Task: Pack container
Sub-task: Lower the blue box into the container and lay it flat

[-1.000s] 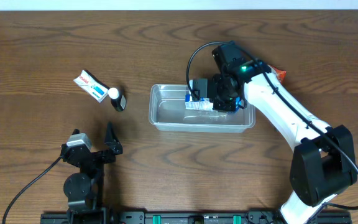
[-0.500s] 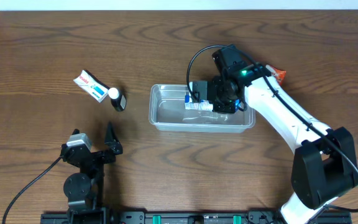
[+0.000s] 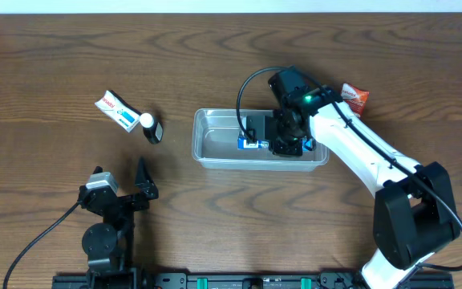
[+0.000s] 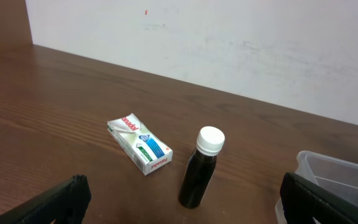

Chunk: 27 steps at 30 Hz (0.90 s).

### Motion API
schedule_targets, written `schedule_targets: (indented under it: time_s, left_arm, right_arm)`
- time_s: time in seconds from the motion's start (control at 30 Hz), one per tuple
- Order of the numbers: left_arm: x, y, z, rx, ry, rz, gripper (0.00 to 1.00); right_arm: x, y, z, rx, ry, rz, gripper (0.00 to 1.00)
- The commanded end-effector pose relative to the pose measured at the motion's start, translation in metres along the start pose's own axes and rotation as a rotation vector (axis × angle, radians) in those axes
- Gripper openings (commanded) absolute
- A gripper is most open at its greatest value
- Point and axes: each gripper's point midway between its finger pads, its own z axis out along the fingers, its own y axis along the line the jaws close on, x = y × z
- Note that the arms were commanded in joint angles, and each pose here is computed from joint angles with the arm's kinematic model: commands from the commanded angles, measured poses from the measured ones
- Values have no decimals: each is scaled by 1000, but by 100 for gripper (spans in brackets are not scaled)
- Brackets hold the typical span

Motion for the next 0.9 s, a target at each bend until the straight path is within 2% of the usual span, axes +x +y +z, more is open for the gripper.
schedule_targets:
  time_s: [0.0,0.23,0.57,0.87]
  left_arm:
    - [15,5,1,-19,45,9,98]
    - [15,5,1,-19,45,9,98]
    - [15,5,1,-19,45,9,98]
    - [15,5,1,-19,45,9,98]
  right_arm:
    - [3,3,7,-13,23,-2,38]
    - [10,-5,2,31,67,-5,46]
    - [-14,-26,-35,135,2,-27,50]
    - [-22,-21,-60,158,-45,-16,55]
